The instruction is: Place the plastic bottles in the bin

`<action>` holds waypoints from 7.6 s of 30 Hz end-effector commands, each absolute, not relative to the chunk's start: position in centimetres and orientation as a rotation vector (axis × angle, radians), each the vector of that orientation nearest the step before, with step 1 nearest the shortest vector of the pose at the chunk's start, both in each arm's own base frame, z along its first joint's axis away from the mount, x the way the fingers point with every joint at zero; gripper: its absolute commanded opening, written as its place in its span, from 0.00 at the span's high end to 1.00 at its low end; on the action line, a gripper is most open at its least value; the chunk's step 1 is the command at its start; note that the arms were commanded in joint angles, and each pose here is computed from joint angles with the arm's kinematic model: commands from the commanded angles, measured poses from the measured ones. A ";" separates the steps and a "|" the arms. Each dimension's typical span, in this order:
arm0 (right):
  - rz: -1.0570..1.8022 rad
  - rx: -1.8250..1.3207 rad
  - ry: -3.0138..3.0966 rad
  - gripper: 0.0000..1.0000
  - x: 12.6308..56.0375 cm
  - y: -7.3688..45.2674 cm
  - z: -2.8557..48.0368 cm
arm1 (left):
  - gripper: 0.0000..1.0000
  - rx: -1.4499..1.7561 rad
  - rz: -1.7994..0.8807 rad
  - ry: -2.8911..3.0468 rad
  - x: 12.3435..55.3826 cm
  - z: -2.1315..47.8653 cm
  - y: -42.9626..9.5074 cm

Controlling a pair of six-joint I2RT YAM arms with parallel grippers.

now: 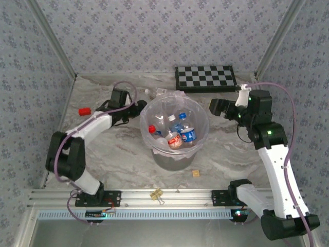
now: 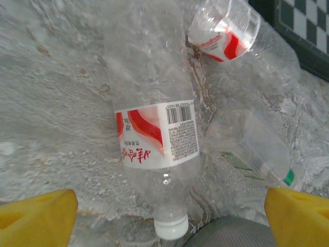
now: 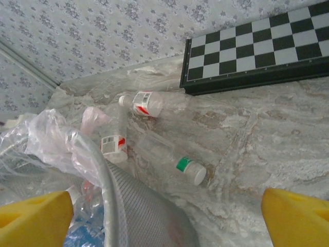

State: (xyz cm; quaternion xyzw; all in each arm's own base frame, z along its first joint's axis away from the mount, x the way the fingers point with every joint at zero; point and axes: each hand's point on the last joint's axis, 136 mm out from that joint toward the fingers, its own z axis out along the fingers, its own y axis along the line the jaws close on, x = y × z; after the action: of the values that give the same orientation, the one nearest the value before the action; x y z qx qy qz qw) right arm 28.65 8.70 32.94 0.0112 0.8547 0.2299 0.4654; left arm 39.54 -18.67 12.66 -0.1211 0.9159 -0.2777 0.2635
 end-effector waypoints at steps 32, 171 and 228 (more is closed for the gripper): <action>0.621 0.010 2.100 0.00 28.2 9.3 32.7 | 0.54 -0.223 -0.543 2.487 38.7 13.1 -18.1; 0.538 -0.771 2.011 0.30 29.6 27.7 39.3 | 0.77 0.188 -0.658 1.996 28.0 30.8 -21.3; 0.497 0.201 2.199 0.40 30.1 7.0 30.5 | 0.28 -0.200 -0.688 2.045 35.9 31.5 -12.0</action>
State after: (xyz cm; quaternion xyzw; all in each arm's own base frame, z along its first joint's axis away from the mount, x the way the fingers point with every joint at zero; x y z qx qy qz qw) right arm 30.83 7.67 31.20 0.0511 0.8782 0.1832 0.4388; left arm 34.66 -11.71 30.88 -0.0681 0.8413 -0.2385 0.4804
